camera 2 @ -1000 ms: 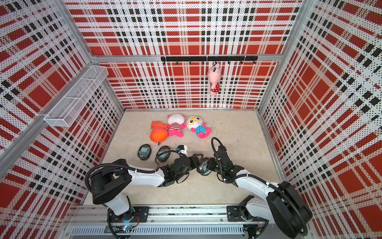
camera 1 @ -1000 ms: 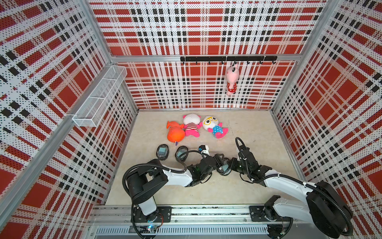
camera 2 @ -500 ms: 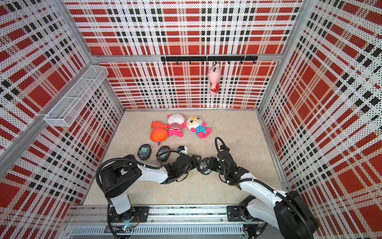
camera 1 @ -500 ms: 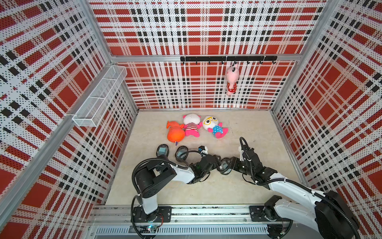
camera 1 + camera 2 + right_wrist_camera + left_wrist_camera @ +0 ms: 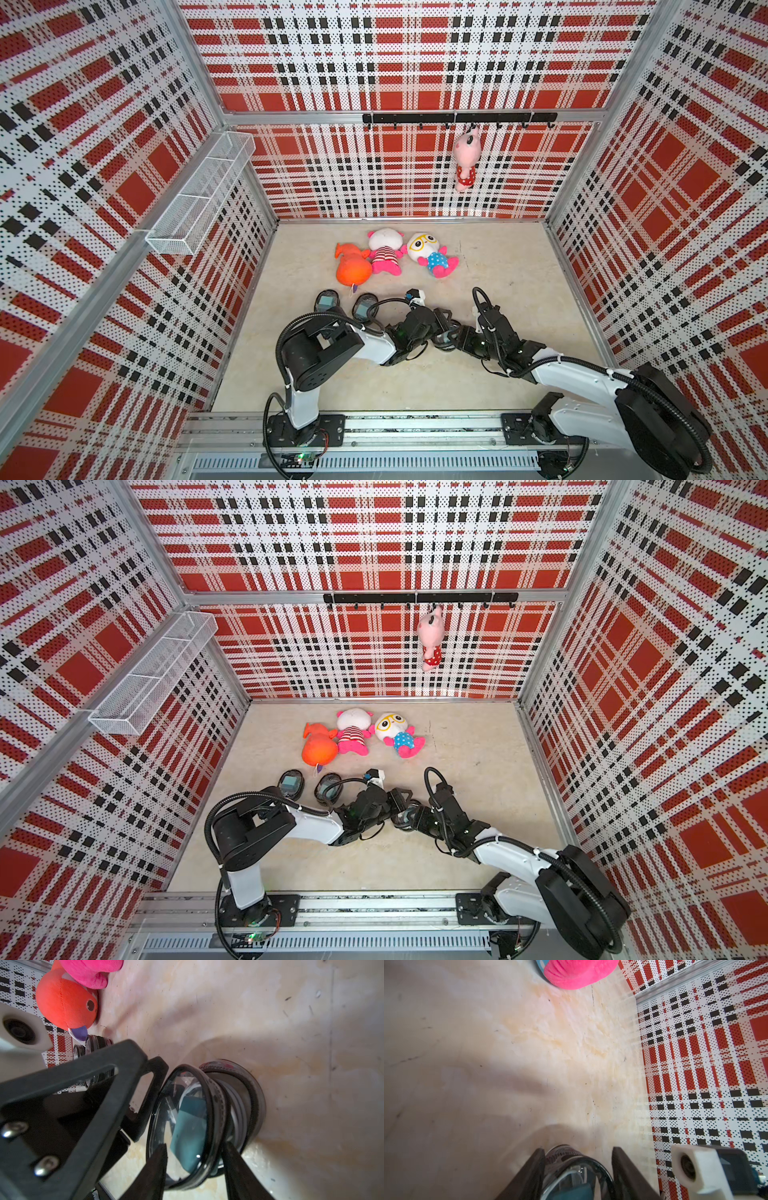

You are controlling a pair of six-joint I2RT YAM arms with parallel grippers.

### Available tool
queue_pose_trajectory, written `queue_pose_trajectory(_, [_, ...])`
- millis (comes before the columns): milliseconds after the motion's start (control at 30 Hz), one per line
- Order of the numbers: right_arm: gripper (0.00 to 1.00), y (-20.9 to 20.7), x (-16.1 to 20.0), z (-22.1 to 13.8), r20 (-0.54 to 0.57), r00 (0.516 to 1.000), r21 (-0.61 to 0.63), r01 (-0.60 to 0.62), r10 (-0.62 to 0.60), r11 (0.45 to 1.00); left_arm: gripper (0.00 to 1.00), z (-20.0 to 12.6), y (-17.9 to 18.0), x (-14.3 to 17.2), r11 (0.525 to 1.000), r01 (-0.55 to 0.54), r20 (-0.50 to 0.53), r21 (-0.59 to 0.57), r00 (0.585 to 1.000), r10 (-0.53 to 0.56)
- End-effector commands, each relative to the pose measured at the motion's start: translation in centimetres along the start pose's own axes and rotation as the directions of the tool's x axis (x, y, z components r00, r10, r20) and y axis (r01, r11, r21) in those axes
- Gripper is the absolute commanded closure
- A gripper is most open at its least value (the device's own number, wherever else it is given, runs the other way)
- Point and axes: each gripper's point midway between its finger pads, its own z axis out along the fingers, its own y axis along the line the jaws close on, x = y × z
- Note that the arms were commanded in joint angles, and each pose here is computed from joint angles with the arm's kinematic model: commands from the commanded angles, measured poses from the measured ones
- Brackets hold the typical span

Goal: Pack away charging kits
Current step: Close the storage bag at the center of the board, then pick up the storage bag at the center of the board.

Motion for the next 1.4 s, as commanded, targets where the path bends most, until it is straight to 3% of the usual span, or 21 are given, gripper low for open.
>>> queue_pose_trajectory(0, [0.55, 0.7, 0.2, 0.3, -0.004, 1.000, -0.045, -0.029, 0.029, 0.999, 0.46, 0.2, -0.6, 1.1, 1.000, -0.012, -0.017, 0.025, 1.000, 0.012])
queue_pose_trajectory(300, [0.70, -0.3, 0.4, 1.2, -0.004, 0.999, -0.010, -0.036, 0.036, 0.999, 0.47, -0.8, -0.4, 2.1, 0.999, 0.019, -0.028, 0.036, 0.999, -0.018])
queue_pose_trajectory(533, [0.71, -1.7, -0.7, 1.3, 0.015, 0.999, 0.117, 0.038, -0.040, 0.992, 0.47, -2.9, -0.6, 2.2, 0.998, 0.054, 0.005, 0.042, 0.999, -0.054])
queue_pose_trajectory(733, [0.62, -2.1, -2.5, 0.4, 0.047, 0.995, 0.175, 0.081, -0.091, 0.981, 0.44, -4.7, -1.0, 1.5, 0.997, 0.062, 0.055, 0.046, 0.996, -0.065])
queue_pose_trajectory(867, [0.62, -2.2, -3.2, 0.1, 0.068, 0.993, 0.190, 0.077, -0.092, 0.979, 0.44, -5.2, -1.3, 1.5, 0.997, 0.061, 0.061, 0.052, 0.996, -0.064])
queue_pose_trajectory(967, [0.66, -2.5, -3.6, 0.2, 0.072, 0.994, 0.197, 0.071, -0.086, 0.978, 0.44, -5.6, -1.4, 0.8, 0.998, 0.056, 0.088, 0.040, 0.994, -0.060])
queue_pose_trajectory(1133, [0.85, -3.8, -4.0, 0.7, 0.072, 0.994, 0.229, 0.060, -0.078, 0.972, 0.42, -6.9, -1.3, -1.0, 0.999, 0.047, 0.153, 0.007, 0.987, -0.047])
queue_pose_trajectory(1367, [0.92, -4.7, -5.4, 1.6, 0.054, 0.991, 0.288, 0.101, -0.121, 0.952, 0.38, -7.7, -0.3, -2.9, 0.997, 0.056, 0.208, -0.047, 0.977, -0.045])
